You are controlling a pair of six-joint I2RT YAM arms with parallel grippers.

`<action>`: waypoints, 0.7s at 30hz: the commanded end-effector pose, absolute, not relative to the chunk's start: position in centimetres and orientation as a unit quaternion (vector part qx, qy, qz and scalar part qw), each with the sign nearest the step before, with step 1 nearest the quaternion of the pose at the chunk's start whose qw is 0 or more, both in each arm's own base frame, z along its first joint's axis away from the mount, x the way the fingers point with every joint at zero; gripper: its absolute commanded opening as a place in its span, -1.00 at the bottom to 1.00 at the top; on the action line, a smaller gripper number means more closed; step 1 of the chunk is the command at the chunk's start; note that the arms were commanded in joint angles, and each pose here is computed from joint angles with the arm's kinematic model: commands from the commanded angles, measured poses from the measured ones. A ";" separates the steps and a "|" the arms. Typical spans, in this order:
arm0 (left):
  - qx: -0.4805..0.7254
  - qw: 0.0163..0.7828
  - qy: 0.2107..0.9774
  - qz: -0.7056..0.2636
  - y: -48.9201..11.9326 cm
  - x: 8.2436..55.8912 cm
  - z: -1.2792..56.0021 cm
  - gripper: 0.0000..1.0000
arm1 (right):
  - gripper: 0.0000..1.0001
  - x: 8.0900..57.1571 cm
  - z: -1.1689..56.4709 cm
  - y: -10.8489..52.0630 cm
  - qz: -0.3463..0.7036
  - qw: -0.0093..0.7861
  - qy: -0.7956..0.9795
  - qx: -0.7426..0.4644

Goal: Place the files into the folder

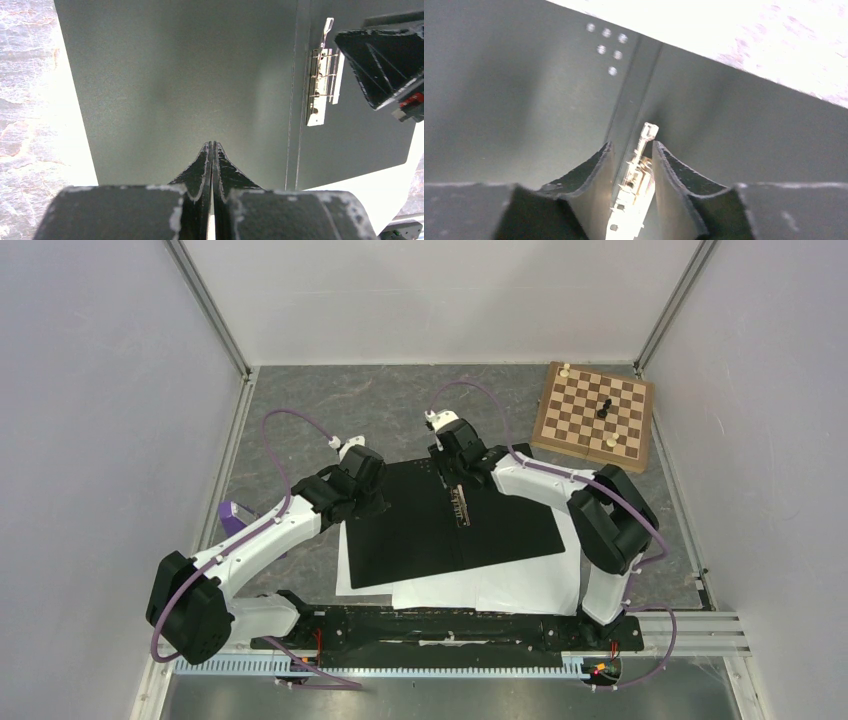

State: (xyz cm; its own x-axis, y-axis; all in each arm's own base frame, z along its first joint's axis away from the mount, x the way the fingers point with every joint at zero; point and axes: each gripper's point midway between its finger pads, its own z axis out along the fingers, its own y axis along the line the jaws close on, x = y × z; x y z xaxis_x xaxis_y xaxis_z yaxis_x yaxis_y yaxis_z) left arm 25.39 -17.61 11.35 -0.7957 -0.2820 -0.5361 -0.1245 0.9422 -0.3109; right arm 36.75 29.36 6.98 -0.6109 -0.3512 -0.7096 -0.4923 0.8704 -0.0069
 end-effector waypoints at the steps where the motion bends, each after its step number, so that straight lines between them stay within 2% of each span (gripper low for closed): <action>1: -0.097 0.321 0.931 -0.144 -17.9 26.2 13.0 -0.95 | -0.21 35.8 8.9 25.5 0.029 0.380 0.903 -0.197; 7: -0.097 0.322 0.931 -0.145 -17.9 26.1 13.0 -0.95 | -0.05 32.6 6.6 23.7 0.039 0.353 0.914 -0.196; 21: -0.102 0.318 0.931 -0.149 -17.9 25.8 12.6 -0.95 | -0.02 32.3 5.3 25.9 0.077 0.335 0.917 -0.202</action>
